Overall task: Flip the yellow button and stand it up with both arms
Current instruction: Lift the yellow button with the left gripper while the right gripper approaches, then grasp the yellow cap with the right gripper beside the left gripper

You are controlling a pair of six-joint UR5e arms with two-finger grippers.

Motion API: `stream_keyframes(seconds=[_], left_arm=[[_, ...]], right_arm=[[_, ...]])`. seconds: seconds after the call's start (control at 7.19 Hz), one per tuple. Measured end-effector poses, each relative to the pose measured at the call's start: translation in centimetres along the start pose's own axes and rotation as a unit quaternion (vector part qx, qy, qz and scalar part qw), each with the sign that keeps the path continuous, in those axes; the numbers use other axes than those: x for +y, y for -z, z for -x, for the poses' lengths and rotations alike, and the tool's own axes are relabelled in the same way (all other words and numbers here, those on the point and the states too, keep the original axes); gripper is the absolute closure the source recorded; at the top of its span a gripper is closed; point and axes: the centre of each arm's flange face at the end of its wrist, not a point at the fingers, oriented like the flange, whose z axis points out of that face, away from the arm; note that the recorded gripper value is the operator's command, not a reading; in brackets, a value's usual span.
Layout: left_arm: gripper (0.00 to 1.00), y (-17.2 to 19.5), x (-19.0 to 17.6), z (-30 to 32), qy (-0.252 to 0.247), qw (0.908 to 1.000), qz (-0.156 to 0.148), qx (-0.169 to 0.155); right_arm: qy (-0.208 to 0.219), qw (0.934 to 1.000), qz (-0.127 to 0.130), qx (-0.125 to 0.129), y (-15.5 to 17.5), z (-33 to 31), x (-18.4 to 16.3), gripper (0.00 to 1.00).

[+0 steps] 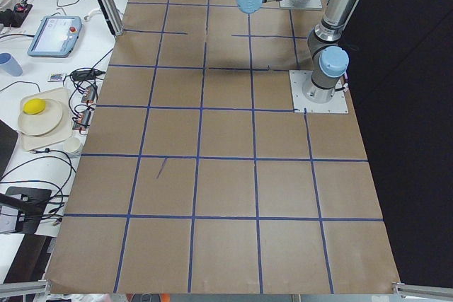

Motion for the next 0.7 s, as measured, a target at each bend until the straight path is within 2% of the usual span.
stream_keyframes(seconds=[0.14, 0.42, 0.7], left_arm=[[0.87, -1.4, 0.0, -1.0, 0.019, 0.9993, -0.007, 0.031], [0.87, -2.3, -0.6, -2.0, 0.045, 0.9952, -0.032, 0.082], [0.87, -2.3, -1.0, -2.1, 0.047, 0.9937, -0.04, 0.094]], right_arm=[[-0.013, 0.9999, 0.01, -0.004, -0.2, 0.0, 1.3, 0.0], [-0.042, 0.9989, 0.022, 0.005, -1.4, -0.1, 3.5, 0.0], [-0.057, 0.998, 0.028, 0.007, -1.3, -0.2, 5.1, 0.0]])
